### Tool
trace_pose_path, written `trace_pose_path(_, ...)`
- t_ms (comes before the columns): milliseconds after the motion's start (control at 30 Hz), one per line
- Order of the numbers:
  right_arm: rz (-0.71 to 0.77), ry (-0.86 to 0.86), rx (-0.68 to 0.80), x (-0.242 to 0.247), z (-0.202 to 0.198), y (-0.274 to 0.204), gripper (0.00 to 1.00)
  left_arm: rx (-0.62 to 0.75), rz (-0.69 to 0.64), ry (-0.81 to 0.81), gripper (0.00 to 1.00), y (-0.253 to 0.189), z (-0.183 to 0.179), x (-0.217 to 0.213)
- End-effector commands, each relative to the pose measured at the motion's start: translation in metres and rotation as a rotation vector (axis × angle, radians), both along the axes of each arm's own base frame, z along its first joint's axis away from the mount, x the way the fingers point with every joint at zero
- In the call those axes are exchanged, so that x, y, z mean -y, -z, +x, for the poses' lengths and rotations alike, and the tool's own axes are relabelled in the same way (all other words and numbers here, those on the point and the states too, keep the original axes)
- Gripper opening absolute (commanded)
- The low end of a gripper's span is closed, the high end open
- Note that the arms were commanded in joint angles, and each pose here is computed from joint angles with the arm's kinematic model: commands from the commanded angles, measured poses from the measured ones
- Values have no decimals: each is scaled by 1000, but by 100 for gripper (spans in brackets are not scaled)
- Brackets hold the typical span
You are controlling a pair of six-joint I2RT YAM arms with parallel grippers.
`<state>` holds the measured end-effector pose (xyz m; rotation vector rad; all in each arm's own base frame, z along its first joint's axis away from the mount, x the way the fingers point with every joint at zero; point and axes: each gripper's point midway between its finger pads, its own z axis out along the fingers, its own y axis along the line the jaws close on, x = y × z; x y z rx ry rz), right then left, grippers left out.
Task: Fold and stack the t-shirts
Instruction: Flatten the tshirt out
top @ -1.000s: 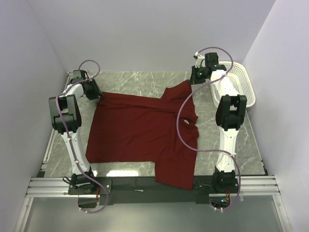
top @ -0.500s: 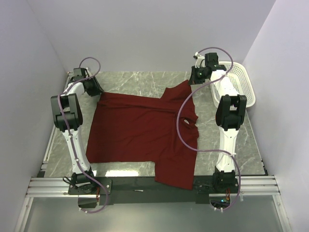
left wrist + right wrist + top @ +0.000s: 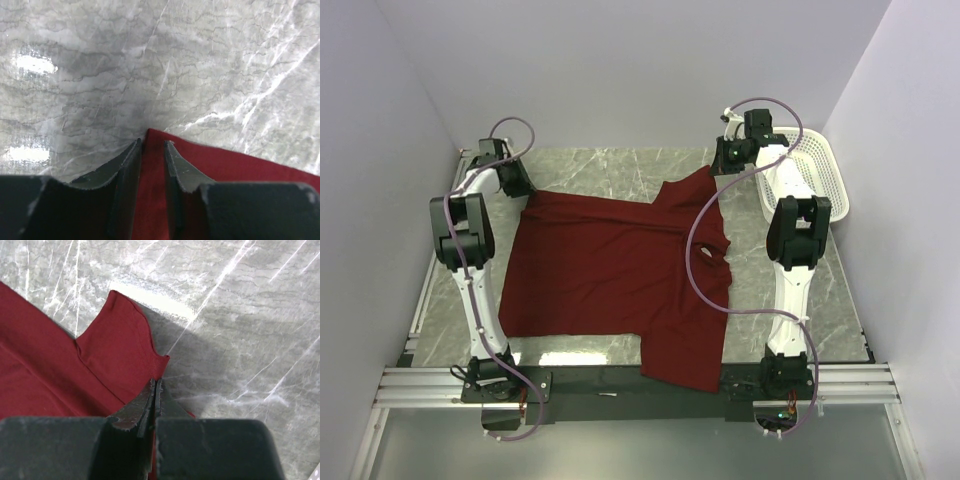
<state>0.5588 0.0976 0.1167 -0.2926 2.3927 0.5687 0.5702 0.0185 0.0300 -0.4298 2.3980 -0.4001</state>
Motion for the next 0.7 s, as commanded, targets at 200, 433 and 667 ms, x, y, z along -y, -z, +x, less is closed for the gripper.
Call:
trace_pose_path(200,34,9,15,5,5,-10,0,-184,240,-10,29,41,-29,-3)
trace_pose_path(433,48,10,15,6,4,-12,0,-236,354,7,23,53,-33,3)
trace_pose_path(667,63,7,12,7,2,-16,0,-257,396,52,15,57,-36,22)
